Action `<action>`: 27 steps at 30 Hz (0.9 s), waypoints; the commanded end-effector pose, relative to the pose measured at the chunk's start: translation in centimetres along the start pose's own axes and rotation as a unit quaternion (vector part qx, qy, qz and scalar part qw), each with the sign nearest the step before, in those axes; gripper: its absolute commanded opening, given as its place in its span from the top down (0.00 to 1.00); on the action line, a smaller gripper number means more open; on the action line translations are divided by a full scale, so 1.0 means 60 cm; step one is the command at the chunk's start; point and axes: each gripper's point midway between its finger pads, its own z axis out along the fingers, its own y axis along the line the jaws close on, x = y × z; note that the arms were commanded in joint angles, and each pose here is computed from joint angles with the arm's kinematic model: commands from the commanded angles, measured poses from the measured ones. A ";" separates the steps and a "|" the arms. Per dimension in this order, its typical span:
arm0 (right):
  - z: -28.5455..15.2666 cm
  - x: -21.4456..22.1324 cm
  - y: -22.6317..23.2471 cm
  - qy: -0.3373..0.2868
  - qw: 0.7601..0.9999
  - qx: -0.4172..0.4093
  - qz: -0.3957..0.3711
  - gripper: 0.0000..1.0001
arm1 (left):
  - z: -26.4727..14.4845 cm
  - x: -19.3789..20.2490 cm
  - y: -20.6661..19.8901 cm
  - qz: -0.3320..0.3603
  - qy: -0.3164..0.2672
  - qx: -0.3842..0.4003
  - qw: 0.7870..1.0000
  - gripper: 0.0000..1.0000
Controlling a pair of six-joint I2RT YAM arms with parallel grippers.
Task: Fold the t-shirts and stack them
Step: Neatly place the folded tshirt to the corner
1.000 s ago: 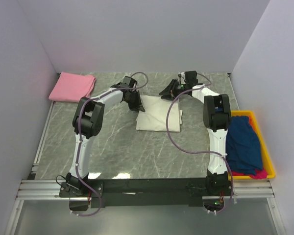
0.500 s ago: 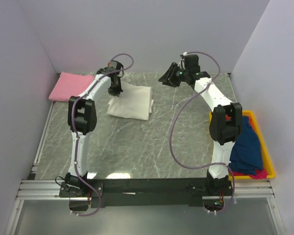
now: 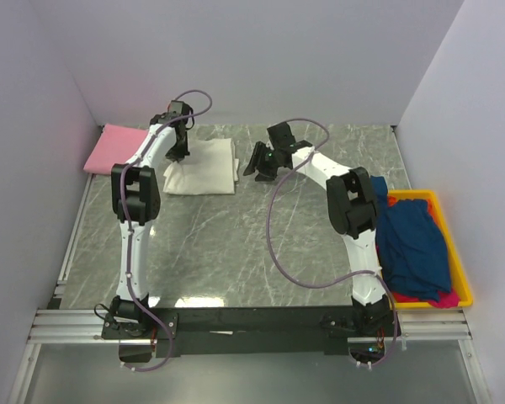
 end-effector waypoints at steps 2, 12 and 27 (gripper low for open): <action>-0.024 -0.025 0.051 -0.042 0.998 -0.037 -0.016 0.44 | -0.039 -0.081 0.061 0.009 -0.080 -0.073 0.994 1.00; -0.049 0.057 0.037 -0.021 0.999 -0.028 -0.031 0.44 | -0.091 -0.169 0.153 0.054 -0.151 -0.148 0.976 1.00; -0.054 0.096 0.058 -0.003 0.998 -0.029 -0.053 0.46 | -0.160 -0.243 0.223 0.074 -0.212 -0.166 0.960 1.00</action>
